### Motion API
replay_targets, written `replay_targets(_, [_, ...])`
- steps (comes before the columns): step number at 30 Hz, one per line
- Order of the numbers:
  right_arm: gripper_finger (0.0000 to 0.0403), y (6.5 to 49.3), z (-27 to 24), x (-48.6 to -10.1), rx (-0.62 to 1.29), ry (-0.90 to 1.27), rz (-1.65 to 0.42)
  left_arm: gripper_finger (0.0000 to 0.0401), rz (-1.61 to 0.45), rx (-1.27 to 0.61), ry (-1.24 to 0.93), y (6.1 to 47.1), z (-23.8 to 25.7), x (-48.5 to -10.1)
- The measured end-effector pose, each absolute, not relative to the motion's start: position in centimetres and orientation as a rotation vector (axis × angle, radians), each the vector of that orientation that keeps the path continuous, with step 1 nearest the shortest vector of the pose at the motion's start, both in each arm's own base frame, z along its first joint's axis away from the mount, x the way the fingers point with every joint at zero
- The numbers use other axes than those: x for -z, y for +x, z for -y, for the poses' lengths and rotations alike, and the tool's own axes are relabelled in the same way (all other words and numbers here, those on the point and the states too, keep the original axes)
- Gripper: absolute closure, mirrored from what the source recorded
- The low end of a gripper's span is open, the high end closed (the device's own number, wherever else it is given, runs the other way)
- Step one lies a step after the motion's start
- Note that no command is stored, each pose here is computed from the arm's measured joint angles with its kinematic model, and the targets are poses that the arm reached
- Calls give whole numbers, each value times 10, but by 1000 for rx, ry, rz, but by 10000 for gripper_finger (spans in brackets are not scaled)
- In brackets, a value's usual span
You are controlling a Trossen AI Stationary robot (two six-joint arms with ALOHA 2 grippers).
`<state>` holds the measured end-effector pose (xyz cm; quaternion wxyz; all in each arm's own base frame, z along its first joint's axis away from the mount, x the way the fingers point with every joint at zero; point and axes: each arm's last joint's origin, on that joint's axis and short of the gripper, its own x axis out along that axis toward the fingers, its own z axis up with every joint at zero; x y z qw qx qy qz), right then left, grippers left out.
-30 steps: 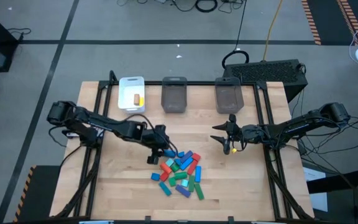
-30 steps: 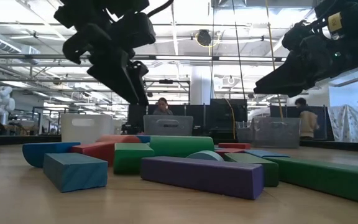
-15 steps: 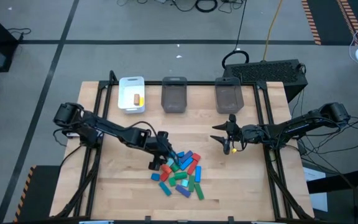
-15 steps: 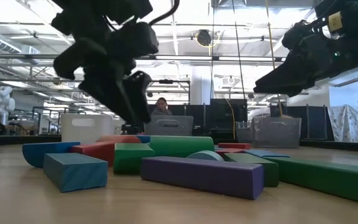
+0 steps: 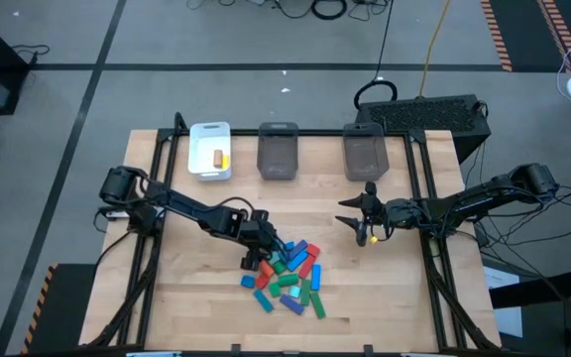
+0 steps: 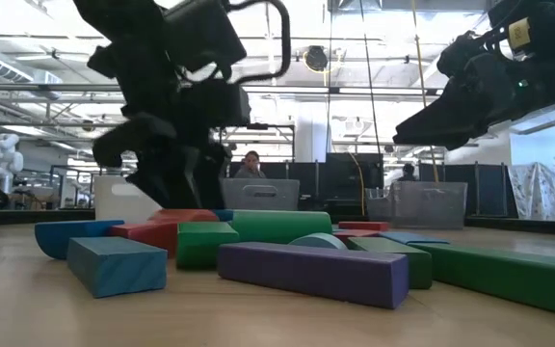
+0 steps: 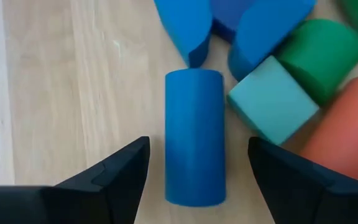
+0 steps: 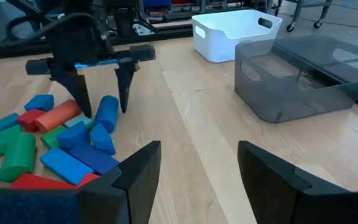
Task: Sort blocks by size
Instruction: Put the blue cylindrical block into the white bin
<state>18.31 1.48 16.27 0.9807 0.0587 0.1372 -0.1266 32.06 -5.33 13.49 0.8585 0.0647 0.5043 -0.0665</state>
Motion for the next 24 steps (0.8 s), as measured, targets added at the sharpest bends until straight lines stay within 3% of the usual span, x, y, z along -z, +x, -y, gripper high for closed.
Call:
replay_targets(6, [202,183,-15,-162,255,117,-280,143,-1071,138,136,323,54,-129])
replay_targets(16, [202,183,-15,-162,255,117,-281,256,-1054,111,96,326,47,-128])
replay_targets(24, [202,183,-15,-162,255,116,-282,255,-1062,78,62,326,40,-128])
